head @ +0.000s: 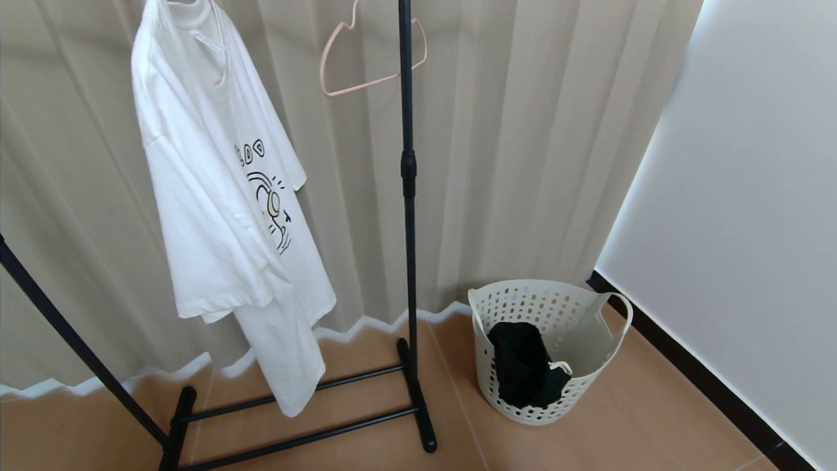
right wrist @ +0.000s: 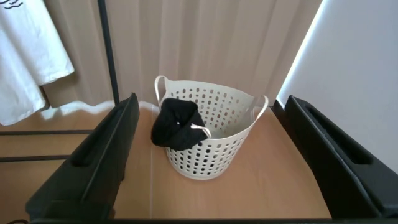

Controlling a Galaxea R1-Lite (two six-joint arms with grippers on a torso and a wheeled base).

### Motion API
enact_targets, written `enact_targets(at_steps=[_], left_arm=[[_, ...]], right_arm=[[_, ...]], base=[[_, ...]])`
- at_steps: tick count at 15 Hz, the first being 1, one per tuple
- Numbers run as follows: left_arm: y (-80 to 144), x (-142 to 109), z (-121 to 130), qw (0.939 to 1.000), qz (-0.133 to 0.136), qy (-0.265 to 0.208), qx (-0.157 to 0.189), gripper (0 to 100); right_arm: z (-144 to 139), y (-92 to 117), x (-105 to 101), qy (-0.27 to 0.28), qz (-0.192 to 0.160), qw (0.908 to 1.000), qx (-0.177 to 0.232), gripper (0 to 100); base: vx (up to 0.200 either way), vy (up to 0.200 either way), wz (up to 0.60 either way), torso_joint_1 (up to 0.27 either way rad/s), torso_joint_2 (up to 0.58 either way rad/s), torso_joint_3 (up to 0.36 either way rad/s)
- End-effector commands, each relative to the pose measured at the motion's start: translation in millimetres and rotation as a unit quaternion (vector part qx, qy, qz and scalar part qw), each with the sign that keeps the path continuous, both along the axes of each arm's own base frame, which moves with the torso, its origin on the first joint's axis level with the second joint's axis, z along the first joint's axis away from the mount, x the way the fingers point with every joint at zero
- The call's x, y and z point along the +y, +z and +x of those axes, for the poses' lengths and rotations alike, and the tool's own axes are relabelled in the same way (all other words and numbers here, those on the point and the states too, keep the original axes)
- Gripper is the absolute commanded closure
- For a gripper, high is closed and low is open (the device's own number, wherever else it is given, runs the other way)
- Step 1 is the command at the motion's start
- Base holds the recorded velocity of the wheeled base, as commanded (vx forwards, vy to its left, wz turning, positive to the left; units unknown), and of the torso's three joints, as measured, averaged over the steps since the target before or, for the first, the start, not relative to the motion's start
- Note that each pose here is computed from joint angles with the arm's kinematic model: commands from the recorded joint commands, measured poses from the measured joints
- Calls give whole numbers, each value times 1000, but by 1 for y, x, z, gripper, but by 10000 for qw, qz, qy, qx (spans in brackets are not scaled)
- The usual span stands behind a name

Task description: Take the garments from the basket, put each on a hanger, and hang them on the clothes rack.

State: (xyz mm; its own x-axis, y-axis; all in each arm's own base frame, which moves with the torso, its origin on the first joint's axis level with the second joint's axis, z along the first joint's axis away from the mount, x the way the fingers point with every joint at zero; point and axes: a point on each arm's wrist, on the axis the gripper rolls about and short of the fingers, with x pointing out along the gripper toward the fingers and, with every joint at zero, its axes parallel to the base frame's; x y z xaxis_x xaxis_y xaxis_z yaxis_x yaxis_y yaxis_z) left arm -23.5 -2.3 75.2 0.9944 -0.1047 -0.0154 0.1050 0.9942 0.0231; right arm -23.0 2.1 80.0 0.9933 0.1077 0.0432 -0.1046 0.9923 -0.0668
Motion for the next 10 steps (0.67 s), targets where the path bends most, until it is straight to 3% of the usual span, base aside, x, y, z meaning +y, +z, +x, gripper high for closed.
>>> enact_targets(at_steps=[1, 7, 10], left_arm=[[0, 0, 0, 10000, -1, 3, 7, 0], [0, 0, 0, 10000, -8, 11, 0, 0], [0, 0, 0, 10000, -8, 18, 0, 0]], right_arm=[[0, 0, 0, 5, -2, 10000, -6, 0], [0, 0, 0, 5, -2, 10000, -6, 0], [0, 0, 0, 5, -2, 10000, -6, 0]], base=[[200, -200, 0, 2, 2, 2], [200, 0, 0, 0, 3, 6], [0, 0, 0, 0, 0, 0]])
